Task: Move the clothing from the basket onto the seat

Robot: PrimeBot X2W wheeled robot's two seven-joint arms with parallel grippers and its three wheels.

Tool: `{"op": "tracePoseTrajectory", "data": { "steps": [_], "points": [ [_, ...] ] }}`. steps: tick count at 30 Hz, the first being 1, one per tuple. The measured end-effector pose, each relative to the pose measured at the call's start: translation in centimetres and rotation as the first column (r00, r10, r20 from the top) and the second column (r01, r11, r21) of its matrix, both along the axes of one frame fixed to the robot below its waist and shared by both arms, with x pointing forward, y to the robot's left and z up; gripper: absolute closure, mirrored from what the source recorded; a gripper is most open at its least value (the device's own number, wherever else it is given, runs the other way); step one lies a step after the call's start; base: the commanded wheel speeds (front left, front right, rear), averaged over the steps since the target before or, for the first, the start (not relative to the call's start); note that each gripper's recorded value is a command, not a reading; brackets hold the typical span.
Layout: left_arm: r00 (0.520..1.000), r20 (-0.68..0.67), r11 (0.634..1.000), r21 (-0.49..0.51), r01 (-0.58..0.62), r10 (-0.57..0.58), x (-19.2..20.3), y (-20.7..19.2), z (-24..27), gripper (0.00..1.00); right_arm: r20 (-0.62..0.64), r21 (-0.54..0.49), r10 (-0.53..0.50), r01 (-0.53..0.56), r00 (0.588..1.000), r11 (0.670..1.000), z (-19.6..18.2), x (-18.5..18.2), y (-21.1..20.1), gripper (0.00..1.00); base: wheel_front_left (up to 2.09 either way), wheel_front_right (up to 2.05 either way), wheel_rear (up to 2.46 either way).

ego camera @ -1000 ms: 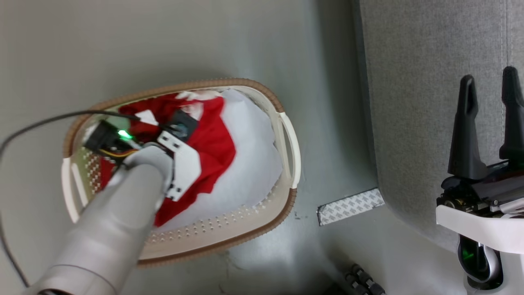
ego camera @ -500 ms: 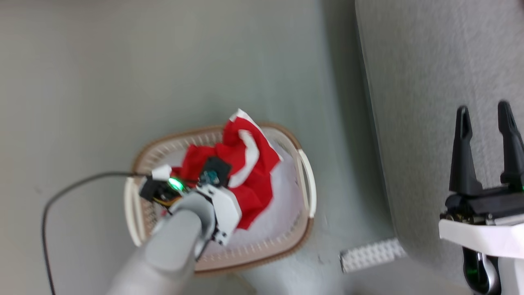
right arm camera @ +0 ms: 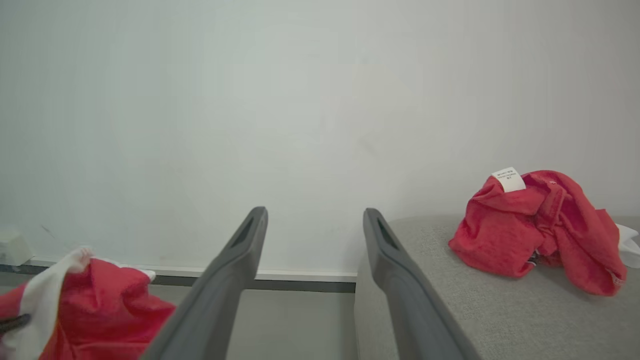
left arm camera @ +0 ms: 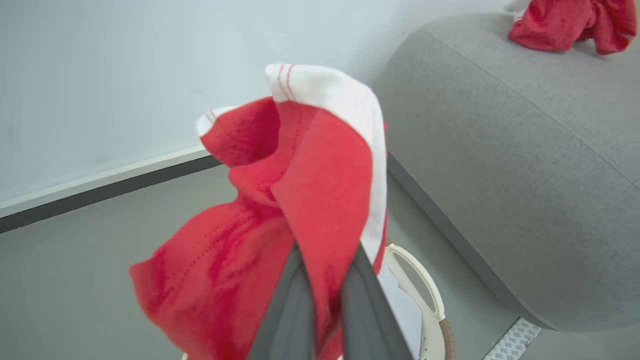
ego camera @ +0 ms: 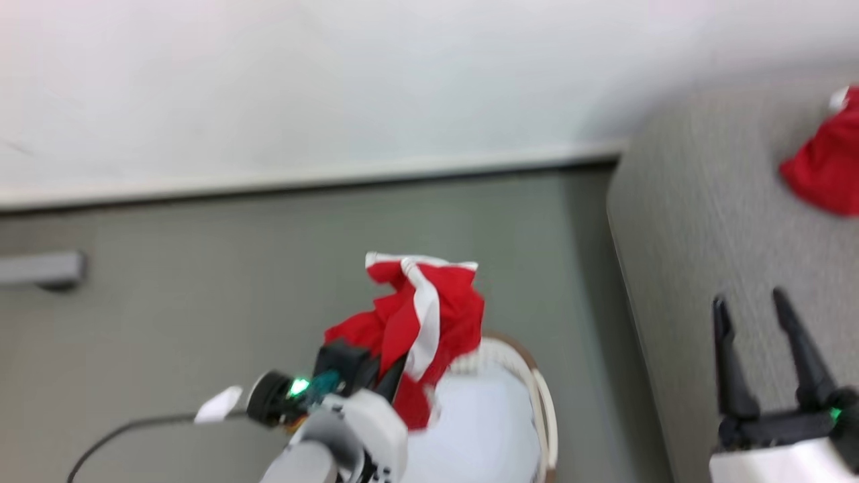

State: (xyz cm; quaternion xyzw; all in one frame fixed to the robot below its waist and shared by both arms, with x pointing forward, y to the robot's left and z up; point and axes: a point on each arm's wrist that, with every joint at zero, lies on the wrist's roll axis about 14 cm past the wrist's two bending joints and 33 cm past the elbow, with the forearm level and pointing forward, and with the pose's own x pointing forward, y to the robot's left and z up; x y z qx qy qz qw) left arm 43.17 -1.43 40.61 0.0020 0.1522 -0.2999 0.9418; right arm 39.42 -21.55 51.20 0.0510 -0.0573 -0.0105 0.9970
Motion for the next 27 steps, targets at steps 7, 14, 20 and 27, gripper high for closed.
{"op": "tracePoseTrajectory", "data": {
  "steps": [7,14,20,27],
  "points": [
    [0.981,0.166,0.993,-0.073,-0.091,0.102,-3.7,3.8,8.7,1.00,0.043,0.009,0.159,-0.160,0.986,0.987,2.1,-3.6,4.1,0.00,0.00,0.00,0.00],
    [0.938,0.329,0.992,-0.098,-0.085,0.113,-6.9,5.7,16.4,1.00,0.088,-0.016,0.391,-0.391,0.916,0.920,4.7,-6.3,9.9,0.00,0.00,0.00,0.00],
    [0.927,0.370,0.994,-0.105,-0.029,0.066,-8.2,4.8,18.9,1.00,0.062,-0.059,0.576,-0.573,0.815,0.817,5.7,-7.6,14.5,0.00,0.00,0.00,0.00],
    [0.929,0.368,0.991,-0.103,0.086,-0.042,-9.4,1.8,19.5,1.00,0.006,-0.152,0.696,-0.687,0.718,0.710,6.1,-7.8,17.6,0.00,0.00,0.00,0.00]
  ]
}}
